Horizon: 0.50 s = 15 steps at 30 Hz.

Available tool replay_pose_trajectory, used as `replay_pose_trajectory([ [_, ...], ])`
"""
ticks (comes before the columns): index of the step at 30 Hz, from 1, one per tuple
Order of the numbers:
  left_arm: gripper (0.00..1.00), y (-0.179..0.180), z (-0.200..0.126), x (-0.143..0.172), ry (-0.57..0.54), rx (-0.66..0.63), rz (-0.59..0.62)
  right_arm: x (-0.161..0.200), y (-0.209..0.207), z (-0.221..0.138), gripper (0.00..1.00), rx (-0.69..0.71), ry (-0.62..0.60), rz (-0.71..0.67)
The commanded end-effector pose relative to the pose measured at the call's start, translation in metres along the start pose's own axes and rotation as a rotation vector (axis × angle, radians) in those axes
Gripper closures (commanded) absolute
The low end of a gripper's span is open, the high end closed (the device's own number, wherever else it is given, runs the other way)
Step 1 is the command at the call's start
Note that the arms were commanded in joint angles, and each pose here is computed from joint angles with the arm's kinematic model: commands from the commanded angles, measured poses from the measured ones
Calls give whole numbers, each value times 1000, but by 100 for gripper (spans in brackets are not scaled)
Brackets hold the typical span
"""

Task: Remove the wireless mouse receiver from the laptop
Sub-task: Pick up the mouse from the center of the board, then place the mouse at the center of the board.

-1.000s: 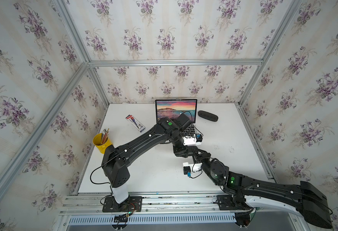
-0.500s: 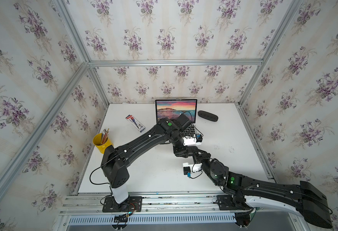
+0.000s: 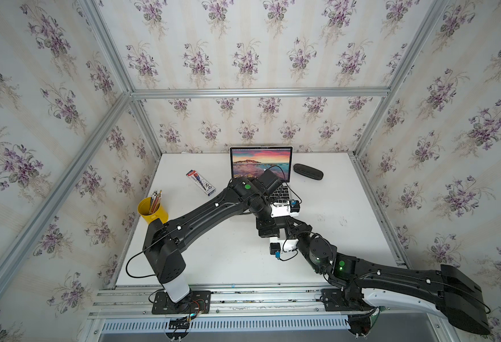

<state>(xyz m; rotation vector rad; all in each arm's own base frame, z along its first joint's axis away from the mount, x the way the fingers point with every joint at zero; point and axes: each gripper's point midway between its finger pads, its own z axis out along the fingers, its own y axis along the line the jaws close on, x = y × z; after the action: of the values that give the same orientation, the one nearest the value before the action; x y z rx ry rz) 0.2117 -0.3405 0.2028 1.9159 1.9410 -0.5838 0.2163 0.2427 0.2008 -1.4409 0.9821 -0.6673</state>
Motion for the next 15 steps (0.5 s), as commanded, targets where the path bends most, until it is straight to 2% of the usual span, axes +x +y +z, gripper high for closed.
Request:
replay_pose_trajectory([
  [1,1,-17,-5,-16,-90,78,41,2,-19,0,100,64,26,93],
  [8,1,-3,-20,-15,-128,-59,96,12,-11,-4,100,30,79,180],
  [12,1,13,-36,-6,-138,-222,144,19,0,-7,100,-15,109,205],
  [15,1,26,-56,4,-140,-395,211,21,4,-9,100,-41,118,251],
])
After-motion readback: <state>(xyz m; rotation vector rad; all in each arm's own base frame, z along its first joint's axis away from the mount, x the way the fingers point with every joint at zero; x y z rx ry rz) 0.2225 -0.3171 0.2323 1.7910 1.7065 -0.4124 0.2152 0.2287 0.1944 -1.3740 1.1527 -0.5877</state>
